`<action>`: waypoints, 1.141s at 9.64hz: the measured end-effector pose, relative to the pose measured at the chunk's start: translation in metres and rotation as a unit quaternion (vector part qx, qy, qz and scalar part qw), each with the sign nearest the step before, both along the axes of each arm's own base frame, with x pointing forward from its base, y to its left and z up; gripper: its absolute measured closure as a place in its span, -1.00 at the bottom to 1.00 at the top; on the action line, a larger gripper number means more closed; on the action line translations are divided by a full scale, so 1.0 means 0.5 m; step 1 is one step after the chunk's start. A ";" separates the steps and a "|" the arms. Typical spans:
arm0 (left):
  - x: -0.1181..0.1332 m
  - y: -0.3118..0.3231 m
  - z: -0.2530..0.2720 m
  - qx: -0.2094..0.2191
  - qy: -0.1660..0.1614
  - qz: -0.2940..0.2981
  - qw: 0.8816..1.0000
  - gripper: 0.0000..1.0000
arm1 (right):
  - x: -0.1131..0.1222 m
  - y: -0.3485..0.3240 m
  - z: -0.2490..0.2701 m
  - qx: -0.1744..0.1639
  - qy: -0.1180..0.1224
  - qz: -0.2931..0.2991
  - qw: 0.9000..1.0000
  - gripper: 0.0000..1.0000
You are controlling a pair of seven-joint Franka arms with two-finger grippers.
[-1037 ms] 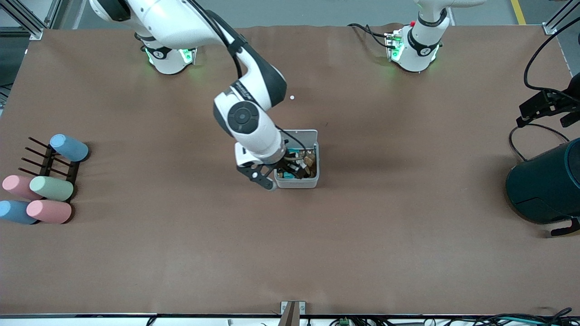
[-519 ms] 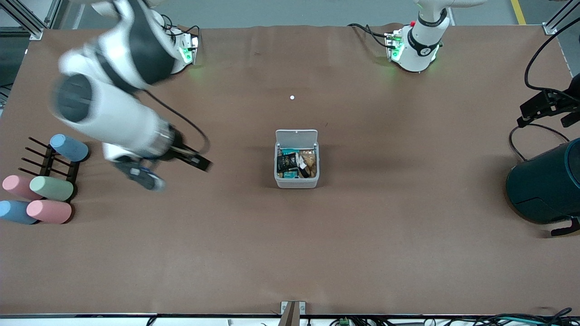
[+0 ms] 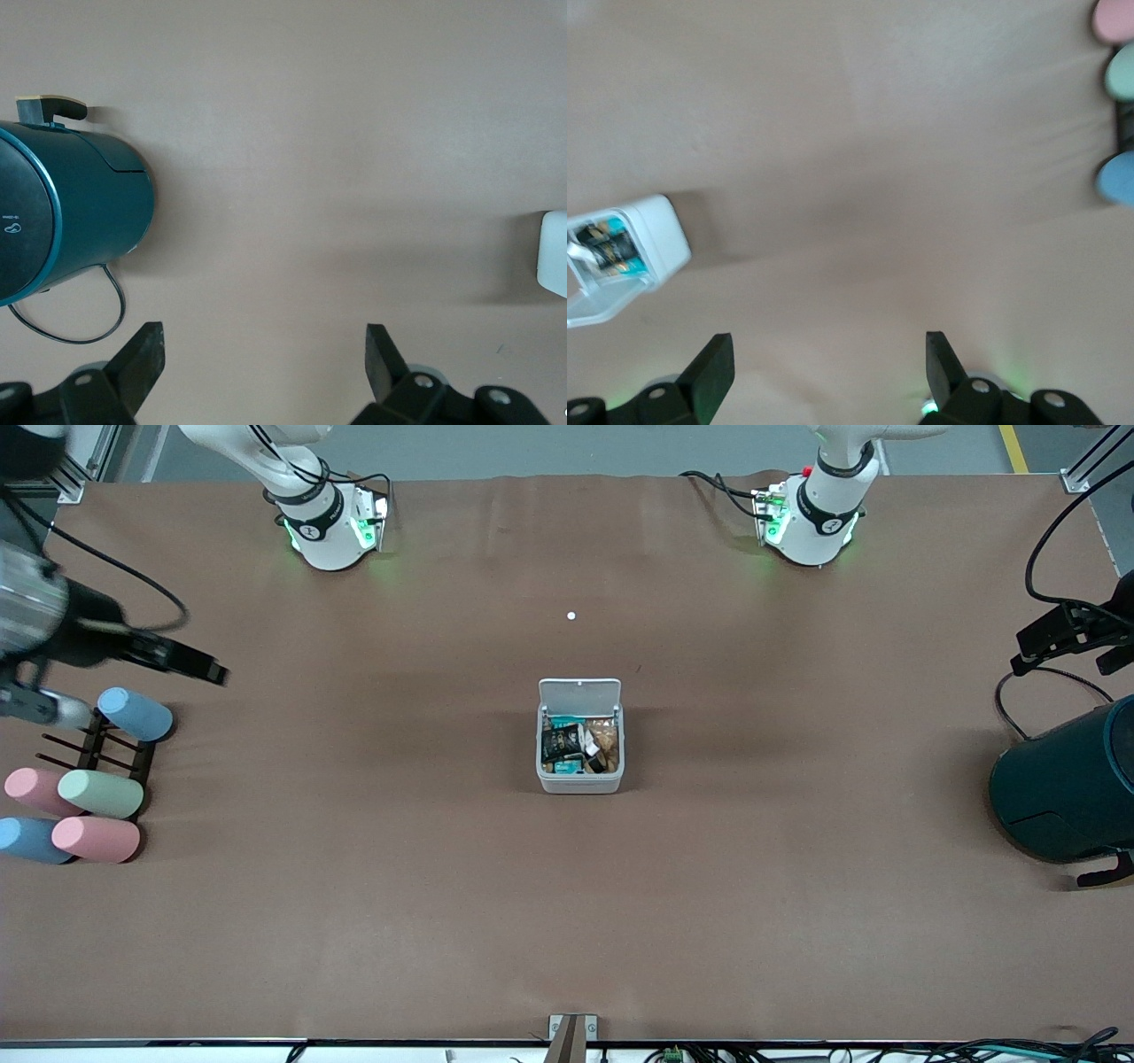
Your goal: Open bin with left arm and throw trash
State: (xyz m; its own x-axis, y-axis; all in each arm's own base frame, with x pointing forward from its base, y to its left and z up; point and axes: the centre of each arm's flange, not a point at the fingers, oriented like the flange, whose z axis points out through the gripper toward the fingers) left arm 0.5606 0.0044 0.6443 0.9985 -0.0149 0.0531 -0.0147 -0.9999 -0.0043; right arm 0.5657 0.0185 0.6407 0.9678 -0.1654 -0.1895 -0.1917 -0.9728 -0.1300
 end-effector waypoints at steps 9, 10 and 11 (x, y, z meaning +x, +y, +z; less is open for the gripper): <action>0.001 0.004 -0.001 0.000 0.000 0.002 1.000 -1.00 | -0.040 -0.064 -0.002 -0.038 -0.020 0.079 0.996 -0.99; 0.001 0.005 -0.002 0.000 0.001 0.002 1.000 -1.00 | -0.043 -0.061 -0.002 -0.039 -0.022 0.077 0.996 -0.99; 0.002 0.005 -0.004 0.000 0.002 0.002 1.000 -1.00 | -0.044 -0.057 -0.002 -0.040 -0.022 0.073 0.996 -0.99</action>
State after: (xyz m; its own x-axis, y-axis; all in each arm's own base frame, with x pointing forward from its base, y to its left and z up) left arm 0.5616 0.0069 0.6424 0.9987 -0.0104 0.0498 -0.0102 -0.9999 -0.0045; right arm 0.5438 -0.0099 0.6395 0.9897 -0.0355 -0.1385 -0.0437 -0.9974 -0.0567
